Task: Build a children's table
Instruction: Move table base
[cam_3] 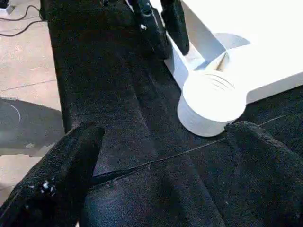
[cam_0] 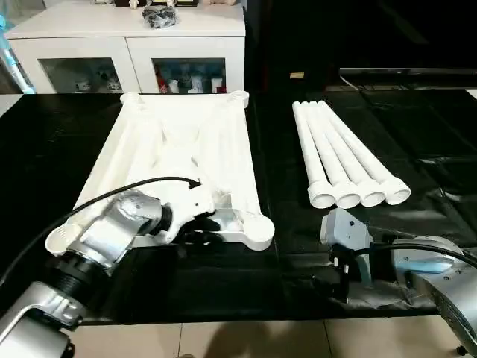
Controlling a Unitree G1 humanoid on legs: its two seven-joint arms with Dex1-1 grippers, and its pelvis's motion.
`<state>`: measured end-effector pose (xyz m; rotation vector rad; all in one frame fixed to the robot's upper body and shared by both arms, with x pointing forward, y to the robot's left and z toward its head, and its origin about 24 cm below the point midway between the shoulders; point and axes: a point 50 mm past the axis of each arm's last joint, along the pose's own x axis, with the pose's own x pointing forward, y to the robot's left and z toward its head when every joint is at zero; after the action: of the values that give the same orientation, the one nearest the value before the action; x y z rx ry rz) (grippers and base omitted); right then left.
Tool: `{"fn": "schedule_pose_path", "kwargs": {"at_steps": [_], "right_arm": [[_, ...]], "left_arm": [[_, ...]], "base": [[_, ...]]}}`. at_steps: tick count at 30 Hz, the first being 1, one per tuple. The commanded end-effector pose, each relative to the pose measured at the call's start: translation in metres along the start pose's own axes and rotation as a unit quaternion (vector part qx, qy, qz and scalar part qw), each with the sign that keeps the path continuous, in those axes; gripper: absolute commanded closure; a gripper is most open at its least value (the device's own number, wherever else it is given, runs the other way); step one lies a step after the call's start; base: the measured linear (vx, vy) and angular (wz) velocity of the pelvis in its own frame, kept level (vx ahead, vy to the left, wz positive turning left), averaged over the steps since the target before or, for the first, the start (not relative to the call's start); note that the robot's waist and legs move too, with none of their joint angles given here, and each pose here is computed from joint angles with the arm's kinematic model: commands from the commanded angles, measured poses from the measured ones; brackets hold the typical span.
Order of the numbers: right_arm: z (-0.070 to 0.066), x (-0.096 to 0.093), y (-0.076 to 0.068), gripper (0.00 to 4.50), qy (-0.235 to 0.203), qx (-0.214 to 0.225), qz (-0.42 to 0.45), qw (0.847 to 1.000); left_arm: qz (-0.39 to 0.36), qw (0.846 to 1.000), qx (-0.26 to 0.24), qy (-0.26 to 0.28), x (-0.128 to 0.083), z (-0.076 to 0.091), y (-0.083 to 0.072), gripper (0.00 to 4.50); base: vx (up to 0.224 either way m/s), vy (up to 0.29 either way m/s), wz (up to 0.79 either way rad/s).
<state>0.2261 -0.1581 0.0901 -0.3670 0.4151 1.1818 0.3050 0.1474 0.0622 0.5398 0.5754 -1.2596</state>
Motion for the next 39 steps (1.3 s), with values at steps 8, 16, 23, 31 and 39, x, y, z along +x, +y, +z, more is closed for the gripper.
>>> {"fn": "schedule_pose_path", "kwargs": {"at_steps": [8, 16, 23, 31, 39], "right_arm": [[0.005, -0.001, -0.007, 0.00, 0.001, -0.018, 0.009, 1.000], [0.008, 0.001, -0.007, 0.00, -0.007, -0.020, 0.013, 1.000], [0.014, 0.000, -0.015, 0.00, -0.032, -0.019, -0.021, 0.999], [0.020, 0.003, -0.027, 0.00, -0.051, -0.015, -0.064, 0.997], [0.024, 0.005, -0.035, 0.00, -0.071, 0.003, -0.096, 0.993]], "left_arm": [[0.000, 1.000, -0.004, 0.024, -0.004, -0.008, 0.007, 4.31], [0.033, 0.998, -0.047, 0.022, 0.003, -0.014, 0.006, 4.45], [0.076, 0.994, -0.074, -0.019, 0.009, -0.006, 0.004, 4.45], [0.096, 0.991, -0.080, 0.040, 0.001, -0.022, 0.004, 4.45], [0.103, 0.991, -0.076, 0.029, -0.004, -0.022, 0.005, 4.20]], "base": [[0.000, 0.000, 0.00], [0.000, 0.000, 0.00], [0.000, 0.000, 0.00], [0.000, 0.000, 0.00], [0.000, 0.000, 0.00]]}}
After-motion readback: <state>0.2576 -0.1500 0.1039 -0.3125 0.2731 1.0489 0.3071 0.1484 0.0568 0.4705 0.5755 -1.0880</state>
